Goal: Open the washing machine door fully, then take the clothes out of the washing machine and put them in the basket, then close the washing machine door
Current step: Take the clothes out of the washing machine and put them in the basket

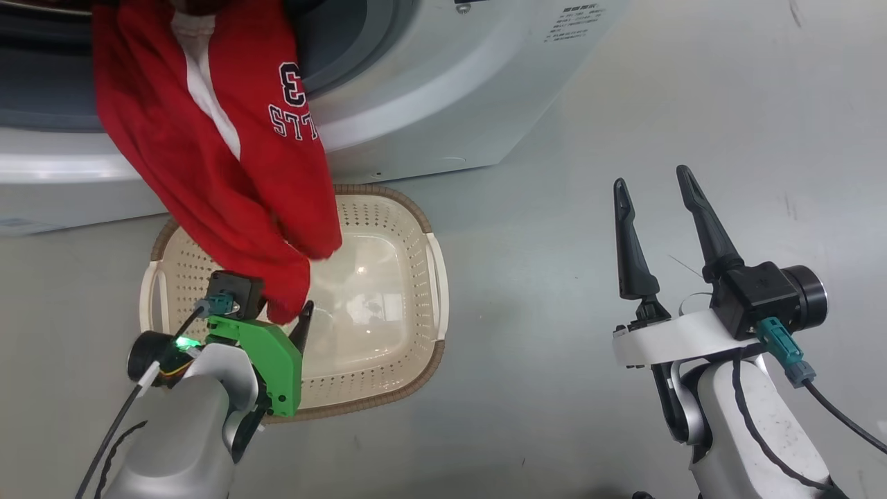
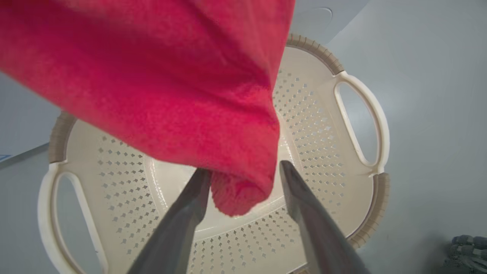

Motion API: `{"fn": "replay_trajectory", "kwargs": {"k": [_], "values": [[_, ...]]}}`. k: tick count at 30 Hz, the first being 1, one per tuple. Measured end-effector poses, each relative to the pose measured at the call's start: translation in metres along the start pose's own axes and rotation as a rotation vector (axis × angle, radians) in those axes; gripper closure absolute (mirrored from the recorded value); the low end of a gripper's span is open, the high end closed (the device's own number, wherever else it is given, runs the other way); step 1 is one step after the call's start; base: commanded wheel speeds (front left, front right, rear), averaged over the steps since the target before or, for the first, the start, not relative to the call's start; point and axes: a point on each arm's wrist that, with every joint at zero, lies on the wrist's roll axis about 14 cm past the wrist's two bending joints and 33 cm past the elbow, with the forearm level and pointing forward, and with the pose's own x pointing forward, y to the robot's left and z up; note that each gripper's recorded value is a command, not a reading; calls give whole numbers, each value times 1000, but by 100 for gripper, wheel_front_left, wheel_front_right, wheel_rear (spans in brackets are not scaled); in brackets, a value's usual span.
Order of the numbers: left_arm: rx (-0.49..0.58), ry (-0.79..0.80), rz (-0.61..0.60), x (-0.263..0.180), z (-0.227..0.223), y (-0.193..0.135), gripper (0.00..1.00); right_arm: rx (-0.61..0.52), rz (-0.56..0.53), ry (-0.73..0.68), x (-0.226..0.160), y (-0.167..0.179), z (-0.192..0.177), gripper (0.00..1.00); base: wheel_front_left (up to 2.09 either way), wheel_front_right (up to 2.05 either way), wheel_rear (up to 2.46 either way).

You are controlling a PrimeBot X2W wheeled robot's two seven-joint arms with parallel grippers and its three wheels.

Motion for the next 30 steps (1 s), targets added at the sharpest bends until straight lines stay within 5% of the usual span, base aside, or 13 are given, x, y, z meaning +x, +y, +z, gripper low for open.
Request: {"fn": "replay_trajectory", "kwargs": {"k": [14, 30], "values": [[-30, 29, 31, 1, -8, 9, 0, 3, -9, -13, 5, -2, 3, 0, 0, 0, 0], [-12, -309, 68, -37, 59, 10, 0, 12, 21, -44, -3, 10, 19, 0, 0, 0, 0]]}}
